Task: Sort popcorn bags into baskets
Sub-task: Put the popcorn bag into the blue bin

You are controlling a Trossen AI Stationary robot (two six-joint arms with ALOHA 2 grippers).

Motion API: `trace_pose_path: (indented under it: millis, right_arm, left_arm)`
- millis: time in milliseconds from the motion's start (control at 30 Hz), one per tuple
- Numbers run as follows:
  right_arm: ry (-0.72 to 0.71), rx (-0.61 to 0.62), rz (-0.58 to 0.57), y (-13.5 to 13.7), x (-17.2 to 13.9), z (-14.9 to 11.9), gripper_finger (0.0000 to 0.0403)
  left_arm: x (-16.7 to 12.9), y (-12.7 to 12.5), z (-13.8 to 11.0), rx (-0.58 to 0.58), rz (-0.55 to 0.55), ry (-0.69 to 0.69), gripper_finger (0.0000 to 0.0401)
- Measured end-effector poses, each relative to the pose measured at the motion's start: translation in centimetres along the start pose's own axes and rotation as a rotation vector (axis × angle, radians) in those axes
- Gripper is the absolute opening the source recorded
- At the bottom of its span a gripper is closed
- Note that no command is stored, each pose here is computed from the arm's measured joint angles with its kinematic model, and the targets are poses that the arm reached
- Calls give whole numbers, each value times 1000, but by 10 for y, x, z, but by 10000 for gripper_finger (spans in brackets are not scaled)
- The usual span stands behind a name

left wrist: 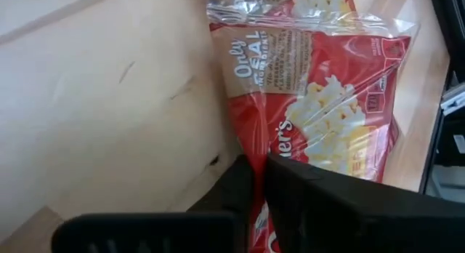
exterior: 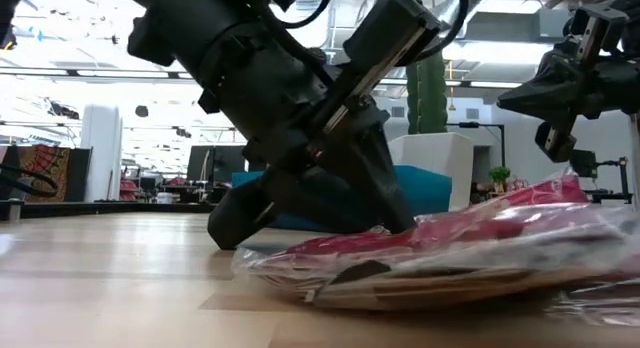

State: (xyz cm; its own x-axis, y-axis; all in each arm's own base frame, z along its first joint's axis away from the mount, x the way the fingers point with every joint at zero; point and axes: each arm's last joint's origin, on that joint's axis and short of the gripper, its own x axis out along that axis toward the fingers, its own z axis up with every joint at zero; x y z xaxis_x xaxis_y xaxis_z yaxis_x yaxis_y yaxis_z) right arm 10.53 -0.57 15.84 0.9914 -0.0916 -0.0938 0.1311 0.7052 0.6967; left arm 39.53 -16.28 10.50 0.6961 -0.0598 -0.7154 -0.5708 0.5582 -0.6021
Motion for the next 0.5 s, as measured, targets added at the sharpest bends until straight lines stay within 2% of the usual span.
trace_pose_path:
  millis: [167, 500]
  right_arm:
    - [-1, -2, 0, 0, 0, 0, 52]
    - [-2, 5, 1, 0, 0, 0, 52]
  left_arm:
    - [-14, -13, 10, 16, -43, 34, 7]
    - [-82, -43, 44, 22, -121, -44, 2]
